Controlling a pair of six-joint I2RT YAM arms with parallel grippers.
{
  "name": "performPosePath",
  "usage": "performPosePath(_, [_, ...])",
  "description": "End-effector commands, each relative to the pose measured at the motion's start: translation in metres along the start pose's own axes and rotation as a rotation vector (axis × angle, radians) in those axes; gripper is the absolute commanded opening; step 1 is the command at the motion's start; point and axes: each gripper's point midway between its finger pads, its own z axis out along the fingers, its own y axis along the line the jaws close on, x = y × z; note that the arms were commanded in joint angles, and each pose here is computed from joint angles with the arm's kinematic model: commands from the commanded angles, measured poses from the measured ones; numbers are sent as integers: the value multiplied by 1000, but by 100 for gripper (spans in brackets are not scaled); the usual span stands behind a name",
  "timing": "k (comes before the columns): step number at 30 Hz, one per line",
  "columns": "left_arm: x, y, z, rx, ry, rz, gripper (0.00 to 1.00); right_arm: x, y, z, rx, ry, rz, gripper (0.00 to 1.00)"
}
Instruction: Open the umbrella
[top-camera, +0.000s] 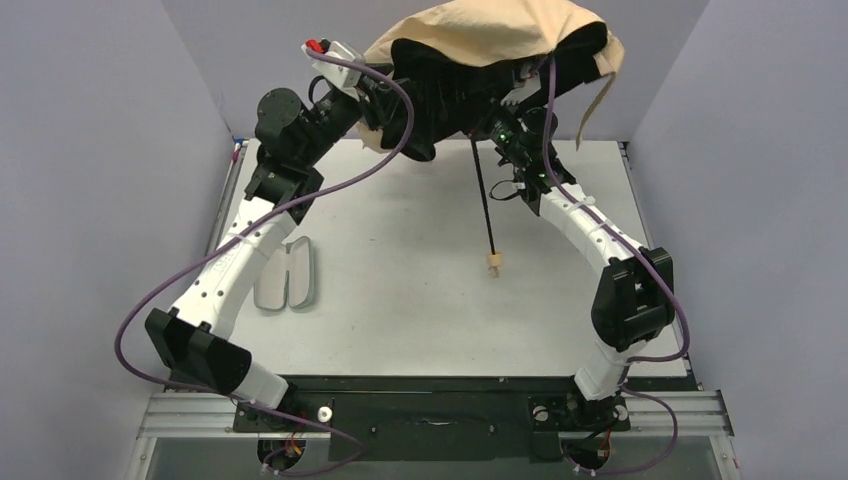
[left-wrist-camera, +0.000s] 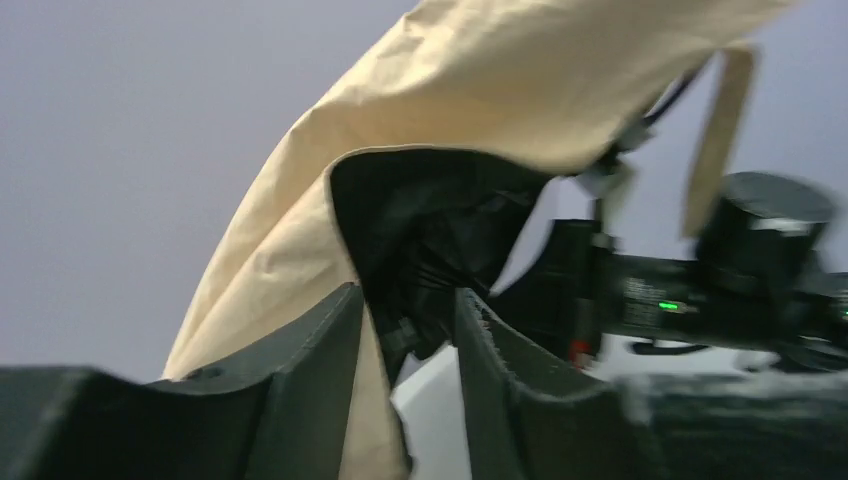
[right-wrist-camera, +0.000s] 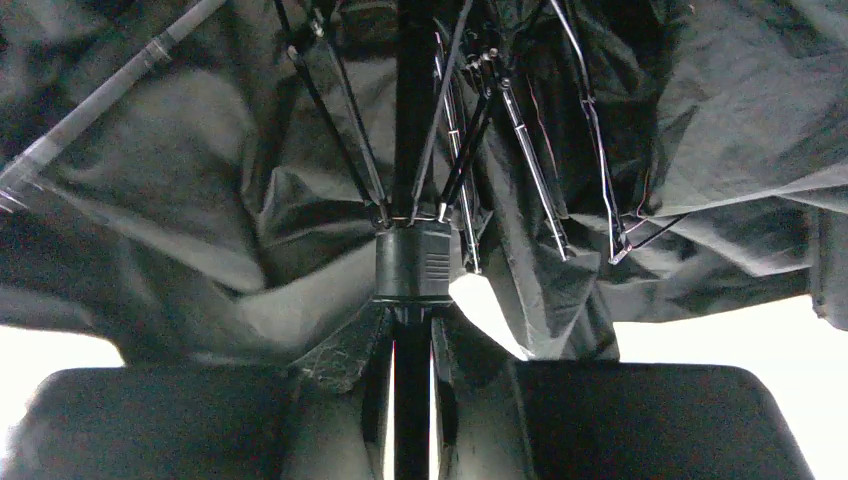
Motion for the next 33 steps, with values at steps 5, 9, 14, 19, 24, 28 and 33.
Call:
performPosePath(5, [-8,-67,-54,256,46,-51,58,-122,-18,3,15,-421,216,0])
performPosePath(9, [42,-98,-67,276,159,-117,59,-141,-1,1,-26,-497,272,0])
performPosePath(14, [105,-123,-58,279,334,-237,62,-163,18,-4,-63,-568,290,0])
performPosePath(19, [139,-135,-59,308,443,-328,64,-189,38,-14,-88,-641,247,0])
performPosePath(24, [145,-146,-50,346,456,-415,64,-199,57,-20,-129,-682,195,0])
performPosePath(28, [161,-149,-42,334,508,-454,61,-203,71,-24,-157,-702,174,0])
performPosePath(33, [205,-160,-62,351,700,-509,51,-218,85,-37,-184,-760,141,0])
